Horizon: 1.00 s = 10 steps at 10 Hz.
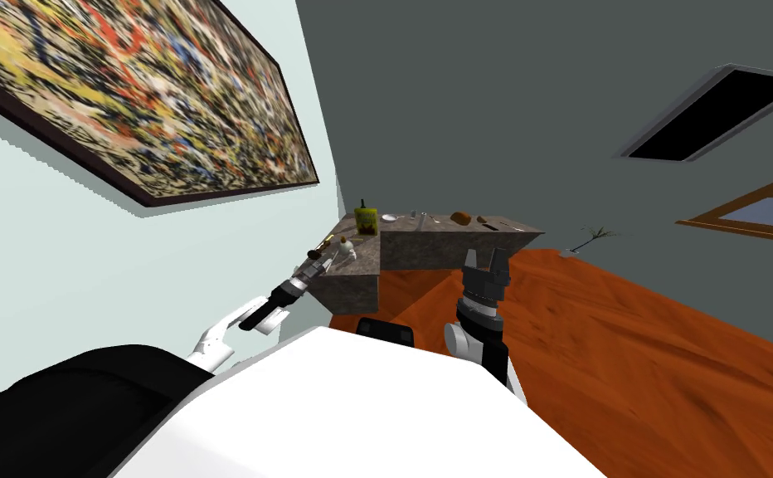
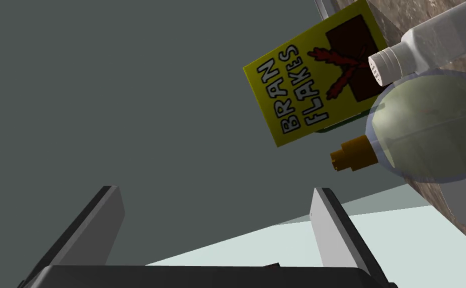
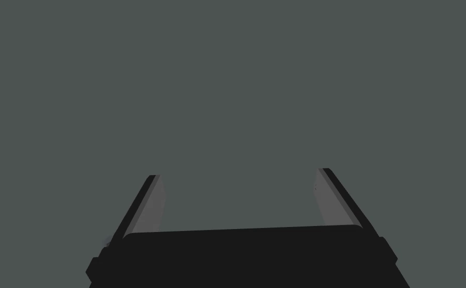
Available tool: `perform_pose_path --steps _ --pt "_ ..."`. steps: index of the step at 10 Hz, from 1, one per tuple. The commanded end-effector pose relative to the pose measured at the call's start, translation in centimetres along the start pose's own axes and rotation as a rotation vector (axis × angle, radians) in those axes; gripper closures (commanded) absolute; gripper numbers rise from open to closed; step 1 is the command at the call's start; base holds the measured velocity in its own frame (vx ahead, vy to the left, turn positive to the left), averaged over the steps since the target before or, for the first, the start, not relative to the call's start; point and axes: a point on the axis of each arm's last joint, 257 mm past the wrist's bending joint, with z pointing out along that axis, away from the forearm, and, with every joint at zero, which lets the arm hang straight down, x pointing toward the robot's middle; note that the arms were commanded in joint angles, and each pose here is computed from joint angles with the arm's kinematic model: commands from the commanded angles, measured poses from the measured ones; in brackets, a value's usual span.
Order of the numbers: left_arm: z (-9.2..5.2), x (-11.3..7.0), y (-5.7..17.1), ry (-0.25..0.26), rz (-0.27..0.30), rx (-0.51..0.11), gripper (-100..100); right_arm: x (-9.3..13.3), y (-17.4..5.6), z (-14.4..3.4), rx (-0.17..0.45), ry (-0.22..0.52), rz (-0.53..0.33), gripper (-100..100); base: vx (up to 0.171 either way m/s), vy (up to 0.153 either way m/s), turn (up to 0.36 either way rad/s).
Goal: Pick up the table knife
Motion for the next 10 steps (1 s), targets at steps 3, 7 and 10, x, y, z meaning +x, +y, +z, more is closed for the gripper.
perform_pose_path --steps 3,7,10 --pt "-0.8 -0.4 2.8 0.050 0.036 -0.089 -100 0.0 0.0 0.0 0.000 0.000 0.000 0 -0.002 -0.026 -0.081" --pt "-3.4 -1.7 8.8 0.125 0.110 -0.277 -100 0.0 0.0 0.0 0.000 0.000 0.000 0 0.001 -0.027 -0.121" --pt "-5.7 -3.3 12.5 0.168 0.173 -0.407 -100 0.0 0.0 0.0 0.000 0.000 0.000 0 0.010 -0.020 -0.146"
